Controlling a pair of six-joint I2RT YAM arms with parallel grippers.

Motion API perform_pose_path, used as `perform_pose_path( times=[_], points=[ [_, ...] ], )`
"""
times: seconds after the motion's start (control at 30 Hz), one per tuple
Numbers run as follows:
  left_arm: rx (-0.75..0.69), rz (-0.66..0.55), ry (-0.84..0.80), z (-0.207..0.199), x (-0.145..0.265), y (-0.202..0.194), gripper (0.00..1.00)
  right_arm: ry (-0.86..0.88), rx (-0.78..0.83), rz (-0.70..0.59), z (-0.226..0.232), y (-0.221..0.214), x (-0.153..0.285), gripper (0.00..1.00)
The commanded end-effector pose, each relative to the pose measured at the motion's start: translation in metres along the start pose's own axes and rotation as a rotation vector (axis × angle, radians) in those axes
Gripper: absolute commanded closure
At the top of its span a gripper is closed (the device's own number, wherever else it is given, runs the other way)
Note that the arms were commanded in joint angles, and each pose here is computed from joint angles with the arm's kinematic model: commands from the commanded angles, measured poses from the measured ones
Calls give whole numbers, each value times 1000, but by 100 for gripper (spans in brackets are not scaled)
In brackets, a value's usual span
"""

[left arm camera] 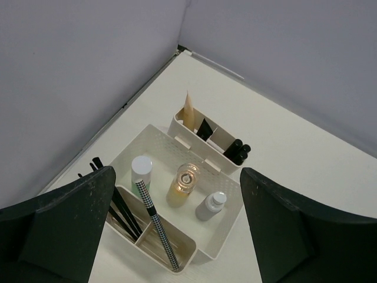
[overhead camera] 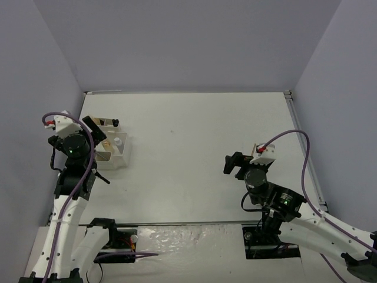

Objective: Organize the makeup

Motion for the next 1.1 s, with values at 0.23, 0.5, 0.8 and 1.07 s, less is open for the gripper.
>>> perform_pose_path(
  times=[0.23,0.5,0.8,1.07],
  points=[
    [-56,216,-170,-31,7,-14,14,-207,-97,176,-43,-8,-37,10],
    [-80,383,-351,-52,21,-41,11,-337,-103,348,-95,-31,-64,16],
    [-66,451,-458,-59,33,-66,11,-447,-121,436,-130,-54,-87,36],
    [-56,462,-494,-63,38,-66,11,-478,-95,467,-139,-62,-109,55]
  ],
)
Point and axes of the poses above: each gripper's point midway between its finger pads, its own x axis back along the fingers, its own z axis along the line the jaws close on, y = z × x, the point moved 3 cm from there along x, back along the fingers, and after that the axes turned 3 degrees about x, right-handed, at the moved point
